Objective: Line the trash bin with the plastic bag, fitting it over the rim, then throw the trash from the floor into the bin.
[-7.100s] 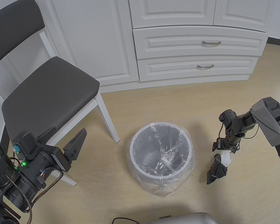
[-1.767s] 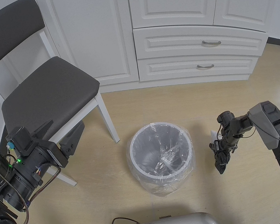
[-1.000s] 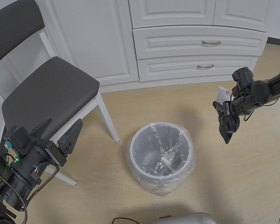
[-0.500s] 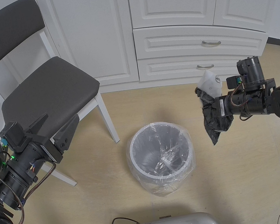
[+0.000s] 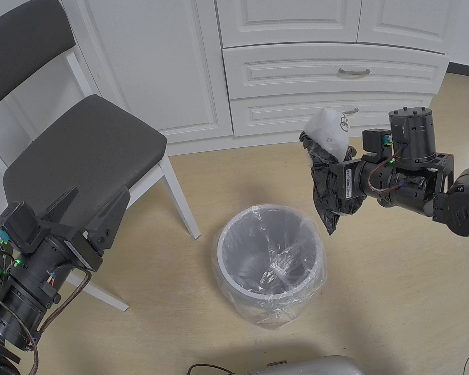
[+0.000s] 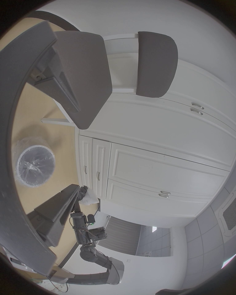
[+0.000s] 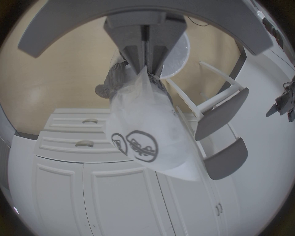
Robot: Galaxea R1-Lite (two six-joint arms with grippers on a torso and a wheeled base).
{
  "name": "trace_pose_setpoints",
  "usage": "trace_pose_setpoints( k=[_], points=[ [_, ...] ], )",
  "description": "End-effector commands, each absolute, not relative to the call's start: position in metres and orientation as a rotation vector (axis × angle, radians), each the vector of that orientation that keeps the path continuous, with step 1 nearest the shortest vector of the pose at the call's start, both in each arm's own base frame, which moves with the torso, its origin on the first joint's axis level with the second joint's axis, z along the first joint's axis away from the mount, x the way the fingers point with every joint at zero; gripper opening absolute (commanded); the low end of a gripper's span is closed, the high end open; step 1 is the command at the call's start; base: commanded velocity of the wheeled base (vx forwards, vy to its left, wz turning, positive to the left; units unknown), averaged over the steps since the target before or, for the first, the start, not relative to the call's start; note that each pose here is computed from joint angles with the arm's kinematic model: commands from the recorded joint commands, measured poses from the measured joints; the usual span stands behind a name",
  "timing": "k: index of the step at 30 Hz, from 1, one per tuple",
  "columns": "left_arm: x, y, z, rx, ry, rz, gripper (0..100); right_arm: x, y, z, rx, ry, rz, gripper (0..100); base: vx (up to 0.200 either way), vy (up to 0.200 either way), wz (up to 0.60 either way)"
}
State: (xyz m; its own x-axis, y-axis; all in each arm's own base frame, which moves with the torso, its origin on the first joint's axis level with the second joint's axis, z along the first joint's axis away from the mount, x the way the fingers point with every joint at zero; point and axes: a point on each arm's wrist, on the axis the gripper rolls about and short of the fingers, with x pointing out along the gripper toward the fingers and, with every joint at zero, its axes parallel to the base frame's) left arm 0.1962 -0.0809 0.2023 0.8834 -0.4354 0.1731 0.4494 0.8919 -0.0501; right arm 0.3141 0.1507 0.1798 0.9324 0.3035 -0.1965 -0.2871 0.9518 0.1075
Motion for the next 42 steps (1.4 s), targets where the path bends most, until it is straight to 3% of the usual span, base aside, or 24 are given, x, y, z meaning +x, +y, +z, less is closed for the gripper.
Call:
trace_pose_setpoints(
  k=[1, 9, 23, 36, 42],
  points=[
    [0.196, -0.081, 0.203, -0.092, -0.161, -0.463, 100, 0.315, 0.161, 0.157, 0.073, 0.215, 0.290, 0, 0.000, 0.000, 0.00],
    [0.195, -0.080, 0.205, -0.093, -0.171, -0.462, 100, 0.329, 0.172, 0.140, 0.136, 0.085, 0.270, 0, 0.000, 0.000, 0.00],
    [0.195, -0.080, 0.207, -0.095, -0.179, -0.462, 100, 0.360, 0.211, 0.069, 0.149, 0.065, 0.317, 0, 0.000, 0.000, 0.00],
    [0.195, -0.080, 0.207, -0.094, -0.178, -0.463, 100, 0.357, 0.237, 0.053, 0.197, -0.034, 0.368, 0, 0.000, 0.000, 0.00],
    [0.195, -0.080, 0.207, -0.094, -0.179, -0.464, 100, 0.361, 0.252, 0.027, 0.212, -0.033, 0.392, 0, 0.000, 0.000, 0.00]
  ],
)
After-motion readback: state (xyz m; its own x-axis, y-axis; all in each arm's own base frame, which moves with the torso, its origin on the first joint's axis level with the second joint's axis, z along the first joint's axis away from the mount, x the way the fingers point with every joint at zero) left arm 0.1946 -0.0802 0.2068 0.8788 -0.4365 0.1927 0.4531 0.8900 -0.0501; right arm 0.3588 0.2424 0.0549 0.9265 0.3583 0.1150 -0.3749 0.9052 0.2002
